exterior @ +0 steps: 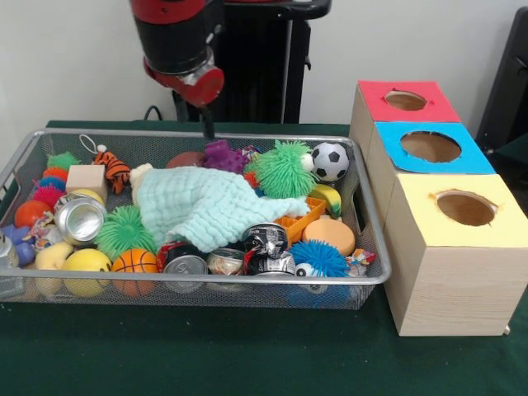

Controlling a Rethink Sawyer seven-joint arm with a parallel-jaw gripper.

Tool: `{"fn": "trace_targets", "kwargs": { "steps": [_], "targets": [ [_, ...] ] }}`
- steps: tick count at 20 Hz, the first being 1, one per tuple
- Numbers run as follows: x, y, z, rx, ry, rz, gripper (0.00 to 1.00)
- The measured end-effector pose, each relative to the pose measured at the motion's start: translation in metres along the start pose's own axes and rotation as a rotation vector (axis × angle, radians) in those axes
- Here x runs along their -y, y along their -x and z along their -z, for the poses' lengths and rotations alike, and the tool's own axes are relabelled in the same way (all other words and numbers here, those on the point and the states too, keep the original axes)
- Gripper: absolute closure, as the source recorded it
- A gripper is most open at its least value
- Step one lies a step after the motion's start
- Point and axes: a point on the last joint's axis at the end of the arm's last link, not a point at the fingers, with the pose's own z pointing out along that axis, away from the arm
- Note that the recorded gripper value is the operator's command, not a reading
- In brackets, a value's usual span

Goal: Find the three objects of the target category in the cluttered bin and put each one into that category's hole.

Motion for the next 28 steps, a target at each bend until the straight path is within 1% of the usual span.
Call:
{"fn": "trace_targets", "kwargs": {
  "steps": [4,5,10,11,14,15,17,18,19,23,25,26,28],
  "targets": [
    [0.025,0.017,0.001,0.017,-0.026,0.007,0.0],
    [0.035,0.026,-0.002,0.029,-0.042,0.016,0.0],
    [0.052,0.044,-0.012,0.053,-0.082,0.045,0.0],
    [0.057,0.052,-0.017,0.06,-0.098,0.058,0.0],
    [0.065,0.063,-0.022,0.072,-0.115,0.071,0.0],
    [0.07,0.072,-0.026,0.087,-0.125,0.078,0.0],
    [0.075,0.079,-0.03,0.101,-0.129,0.083,0.0],
    [0.079,0.088,-0.034,0.12,-0.13,0.086,0.0],
    [0.081,0.092,-0.036,0.128,-0.129,0.087,0.0],
    [0.094,0.119,-0.05,0.183,-0.114,0.083,0.0],
    [0.1,0.129,-0.056,0.203,-0.11,0.084,0.0],
    [0.101,0.132,-0.057,0.206,-0.11,0.085,0.0],
    [0.108,0.141,-0.059,0.222,-0.116,0.089,0.0]
  ]
}}
